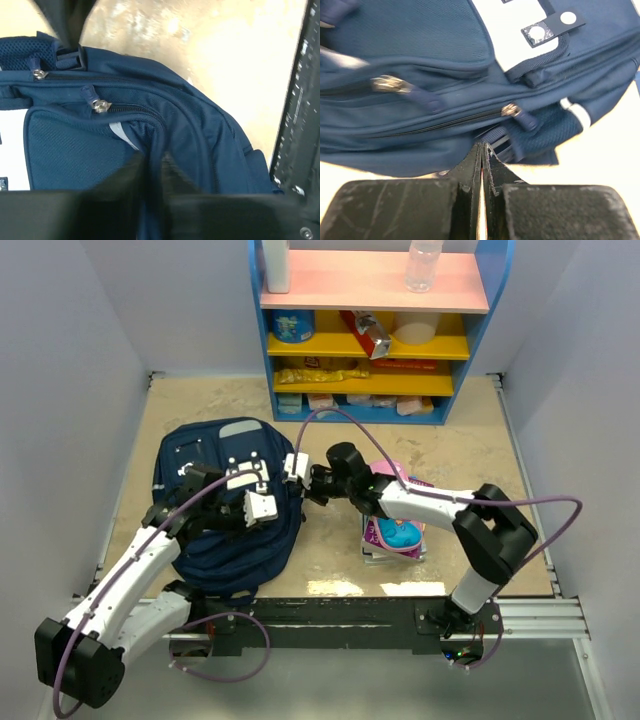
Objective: Pack the student bag
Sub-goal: Unzip the student bag at the center of the board.
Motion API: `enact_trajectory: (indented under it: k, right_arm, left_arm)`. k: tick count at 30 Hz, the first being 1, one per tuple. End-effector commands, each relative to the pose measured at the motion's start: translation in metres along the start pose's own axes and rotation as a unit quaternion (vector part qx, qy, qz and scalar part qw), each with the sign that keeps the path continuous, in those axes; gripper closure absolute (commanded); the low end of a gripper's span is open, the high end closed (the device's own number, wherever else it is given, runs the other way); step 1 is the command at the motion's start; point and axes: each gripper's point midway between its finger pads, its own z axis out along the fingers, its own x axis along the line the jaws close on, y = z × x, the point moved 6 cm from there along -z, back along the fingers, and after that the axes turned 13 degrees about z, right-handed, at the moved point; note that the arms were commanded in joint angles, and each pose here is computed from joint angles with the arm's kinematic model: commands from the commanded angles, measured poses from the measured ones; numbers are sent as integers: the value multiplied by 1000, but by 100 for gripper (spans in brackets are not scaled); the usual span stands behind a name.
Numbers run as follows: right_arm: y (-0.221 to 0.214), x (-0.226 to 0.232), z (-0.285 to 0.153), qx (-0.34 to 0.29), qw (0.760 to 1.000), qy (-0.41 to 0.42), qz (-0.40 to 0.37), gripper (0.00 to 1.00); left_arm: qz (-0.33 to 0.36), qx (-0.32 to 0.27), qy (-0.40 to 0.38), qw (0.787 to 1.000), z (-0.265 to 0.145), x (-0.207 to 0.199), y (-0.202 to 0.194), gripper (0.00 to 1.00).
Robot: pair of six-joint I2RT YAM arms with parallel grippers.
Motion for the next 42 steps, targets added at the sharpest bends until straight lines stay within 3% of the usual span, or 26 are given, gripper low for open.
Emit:
enact_trajectory:
  k: [1, 2, 3, 4, 6, 9, 12, 13, 17, 24, 27, 34, 42]
  right_arm:
    - [26, 10, -18, -73, 997, -7, 27, 100]
    - [25, 8, -20, -74, 997, -21, 28, 100]
    - [23, 6, -18, -72, 997, -28, 30, 100]
    - [22, 3, -18, -68, 997, -36, 24, 100]
    - [23, -4, -16, -68, 996, -60, 17, 100]
    - [23, -16, -15, -67, 993, -96, -17, 62]
    - [22, -28, -13, -49, 989, -126, -56, 44]
    - [21, -33, -13, -40, 987, -136, -71, 43]
    - [30, -36, -10, -48, 986, -130, -92, 42]
    - [29, -27, 7, -39, 992, -62, -99, 57]
    - [28, -21, 10, -41, 994, -35, -94, 59]
    - [16, -12, 18, -21, 996, 6, -86, 50]
    - [10, -14, 30, -7, 997, 21, -80, 51]
  left_arm:
    - [-1, -35, 63, 997, -3, 32, 22, 65]
    - [0, -35, 61, 998, -3, 34, 23, 64]
    - [11, -44, 59, 997, -7, 38, 31, 80]
    - [6, -39, 36, 999, -5, 33, 29, 87]
    - [13, -46, 17, 999, -5, 30, 31, 93]
    - [18, -37, -3, 999, -7, 18, 26, 94]
    - [31, -24, -3, 999, -11, 11, 20, 95]
    - [33, -19, -8, 999, -13, 6, 18, 96]
    - [58, -4, -15, 998, -17, 1, 13, 98]
    - [68, 0, -39, 997, -18, -9, 9, 99]
    - [74, 1, -37, 997, -18, -10, 8, 99]
    - [79, 3, -31, 996, -20, -8, 8, 99]
    - [91, 4, -33, 995, -27, -12, 11, 98]
